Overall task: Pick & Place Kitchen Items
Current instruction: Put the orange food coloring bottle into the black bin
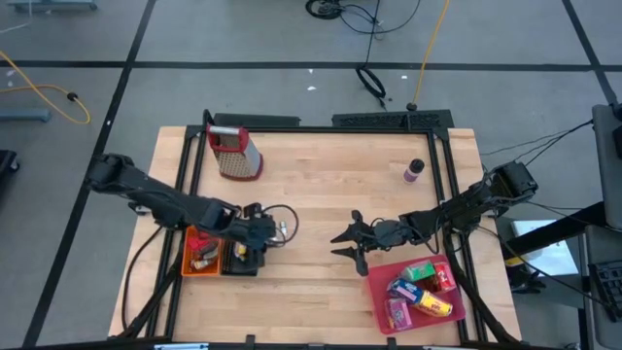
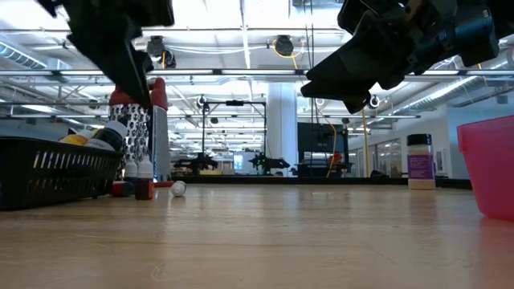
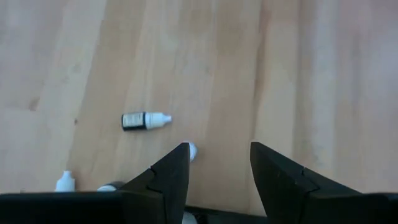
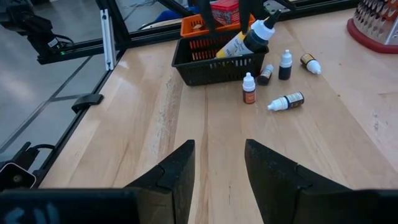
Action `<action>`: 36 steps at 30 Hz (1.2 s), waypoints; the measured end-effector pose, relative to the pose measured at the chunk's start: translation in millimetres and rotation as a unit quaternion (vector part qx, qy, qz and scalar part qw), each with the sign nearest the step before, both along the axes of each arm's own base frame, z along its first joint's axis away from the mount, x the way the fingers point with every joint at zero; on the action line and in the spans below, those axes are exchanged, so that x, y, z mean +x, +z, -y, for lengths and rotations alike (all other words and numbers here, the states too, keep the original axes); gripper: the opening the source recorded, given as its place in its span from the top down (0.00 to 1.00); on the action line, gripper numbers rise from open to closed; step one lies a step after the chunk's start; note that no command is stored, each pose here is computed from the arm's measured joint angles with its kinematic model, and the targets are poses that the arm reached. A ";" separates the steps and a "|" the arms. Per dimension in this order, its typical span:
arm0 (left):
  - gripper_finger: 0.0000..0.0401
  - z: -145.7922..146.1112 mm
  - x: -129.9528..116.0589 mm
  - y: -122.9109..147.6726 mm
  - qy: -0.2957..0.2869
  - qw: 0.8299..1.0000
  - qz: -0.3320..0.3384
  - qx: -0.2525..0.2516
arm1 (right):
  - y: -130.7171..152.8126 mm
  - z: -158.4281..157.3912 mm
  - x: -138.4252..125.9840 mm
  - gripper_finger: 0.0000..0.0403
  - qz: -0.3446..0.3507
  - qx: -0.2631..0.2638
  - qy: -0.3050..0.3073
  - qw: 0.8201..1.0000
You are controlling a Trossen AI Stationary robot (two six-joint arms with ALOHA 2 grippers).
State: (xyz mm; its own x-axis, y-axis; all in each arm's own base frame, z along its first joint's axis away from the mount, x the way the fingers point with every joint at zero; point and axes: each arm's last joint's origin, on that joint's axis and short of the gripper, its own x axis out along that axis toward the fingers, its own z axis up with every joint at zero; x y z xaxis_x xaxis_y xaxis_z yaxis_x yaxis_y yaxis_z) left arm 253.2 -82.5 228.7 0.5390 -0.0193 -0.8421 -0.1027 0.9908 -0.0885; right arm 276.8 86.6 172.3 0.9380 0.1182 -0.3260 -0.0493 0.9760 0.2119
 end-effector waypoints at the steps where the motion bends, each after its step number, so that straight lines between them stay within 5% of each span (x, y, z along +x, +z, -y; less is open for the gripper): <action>1: 0.58 -1.2 2.3 -4.2 -0.001 1.000 -0.009 0.005 | 0.0 0.0 0.0 0.67 0.000 0.000 0.000 1.000; 18: 0.58 -15.3 22.3 -49.1 -0.010 0.993 -0.101 0.054 | -0.1 0.0 0.0 0.67 0.000 0.000 0.000 1.000; 30: 0.58 -14.1 26.7 -57.6 -0.019 0.992 -0.107 0.059 | -0.1 0.0 0.0 0.67 0.000 0.000 0.000 1.000; 36: 0.70 -13.3 26.5 -57.7 -0.025 0.992 -0.110 0.048 | -0.1 0.0 0.0 0.67 0.000 0.000 0.000 1.000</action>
State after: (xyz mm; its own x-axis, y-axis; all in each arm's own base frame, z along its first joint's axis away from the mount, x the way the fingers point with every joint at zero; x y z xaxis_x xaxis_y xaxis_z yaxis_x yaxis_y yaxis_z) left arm 279.6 -69.2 171.0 0.3420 0.0447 -0.9386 -0.0591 0.9979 0.0260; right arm 276.8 86.6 172.1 0.9378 0.1173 -0.3266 -0.0486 0.9763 0.2111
